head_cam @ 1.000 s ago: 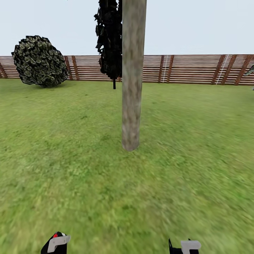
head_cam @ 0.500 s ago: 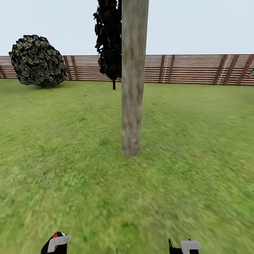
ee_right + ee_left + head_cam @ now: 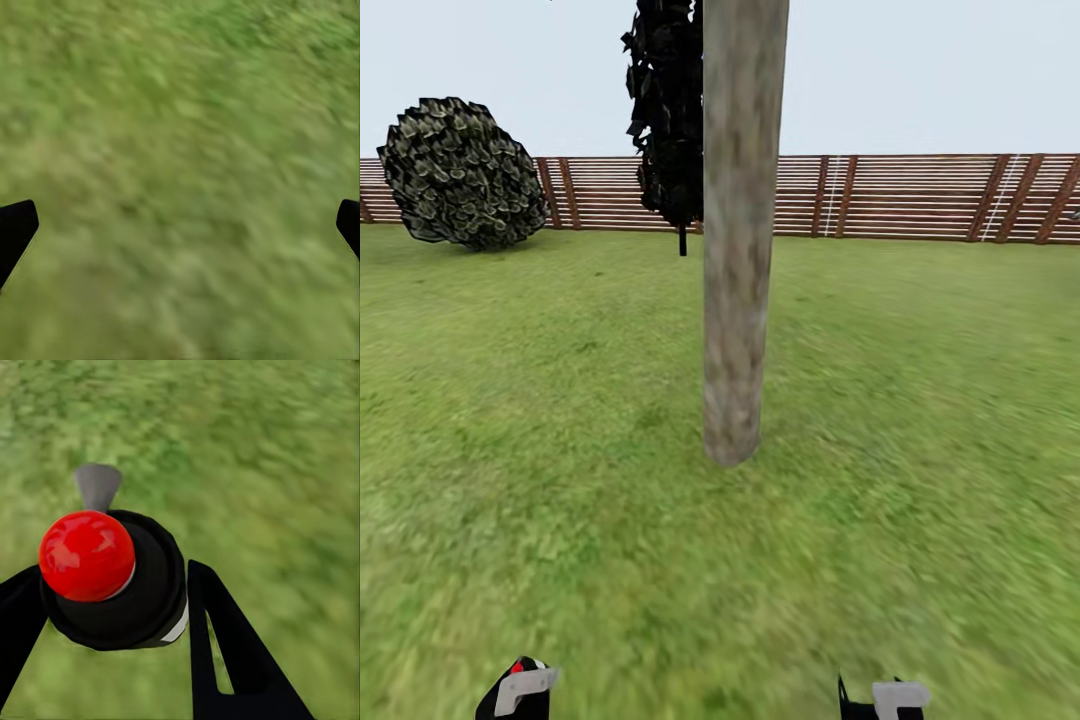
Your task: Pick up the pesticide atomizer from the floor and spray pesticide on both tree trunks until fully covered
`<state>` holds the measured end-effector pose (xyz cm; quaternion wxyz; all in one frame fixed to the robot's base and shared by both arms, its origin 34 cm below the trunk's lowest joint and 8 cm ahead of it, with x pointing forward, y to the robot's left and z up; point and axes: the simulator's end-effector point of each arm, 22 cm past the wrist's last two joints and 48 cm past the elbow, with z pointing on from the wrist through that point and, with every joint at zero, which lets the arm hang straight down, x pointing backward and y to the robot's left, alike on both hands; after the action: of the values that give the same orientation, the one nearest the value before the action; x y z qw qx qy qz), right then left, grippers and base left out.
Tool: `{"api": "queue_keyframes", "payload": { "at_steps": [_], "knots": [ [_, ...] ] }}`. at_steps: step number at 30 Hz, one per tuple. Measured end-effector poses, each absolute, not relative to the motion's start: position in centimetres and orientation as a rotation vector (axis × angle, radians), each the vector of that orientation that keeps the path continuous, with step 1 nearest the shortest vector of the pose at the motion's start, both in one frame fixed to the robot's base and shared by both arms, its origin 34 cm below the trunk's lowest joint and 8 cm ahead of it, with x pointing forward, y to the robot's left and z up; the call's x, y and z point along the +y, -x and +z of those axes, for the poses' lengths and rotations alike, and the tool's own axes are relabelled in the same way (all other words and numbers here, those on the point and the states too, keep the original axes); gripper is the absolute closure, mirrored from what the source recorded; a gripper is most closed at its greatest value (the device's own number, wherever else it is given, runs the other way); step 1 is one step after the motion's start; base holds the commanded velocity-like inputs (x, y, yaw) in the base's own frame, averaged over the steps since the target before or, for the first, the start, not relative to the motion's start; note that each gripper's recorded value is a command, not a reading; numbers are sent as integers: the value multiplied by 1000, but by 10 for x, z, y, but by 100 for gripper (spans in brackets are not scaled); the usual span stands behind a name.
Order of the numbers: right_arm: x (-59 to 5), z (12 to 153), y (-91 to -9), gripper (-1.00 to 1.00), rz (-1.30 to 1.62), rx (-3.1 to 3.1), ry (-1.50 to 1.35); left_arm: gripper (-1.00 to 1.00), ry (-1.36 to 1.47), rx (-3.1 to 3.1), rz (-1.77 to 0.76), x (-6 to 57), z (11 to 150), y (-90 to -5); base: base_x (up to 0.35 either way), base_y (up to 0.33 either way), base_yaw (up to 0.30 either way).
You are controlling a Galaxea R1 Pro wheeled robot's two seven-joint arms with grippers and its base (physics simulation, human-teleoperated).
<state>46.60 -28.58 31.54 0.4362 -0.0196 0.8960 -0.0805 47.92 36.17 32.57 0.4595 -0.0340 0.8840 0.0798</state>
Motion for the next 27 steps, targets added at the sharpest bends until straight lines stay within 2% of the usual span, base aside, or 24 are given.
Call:
{"api": "queue_keyframes", "payload": {
  "at_steps": [13, 22, 27],
  "knots": [
    [-286, 315, -466, -100, -201, 2229, 48, 100, 83, 2177, 196, 362, 325, -479, 339, 0, -4],
    [-285, 318, -468, -100, -199, 2222, 48, 100, 82, 2168, 198, 363, 329, -481, 338, -6, -204],
    [-285, 319, -469, -100, -199, 2219, 47, 100, 81, 2160, 197, 363, 331, -483, 289, -119, -77]
  ]
}}
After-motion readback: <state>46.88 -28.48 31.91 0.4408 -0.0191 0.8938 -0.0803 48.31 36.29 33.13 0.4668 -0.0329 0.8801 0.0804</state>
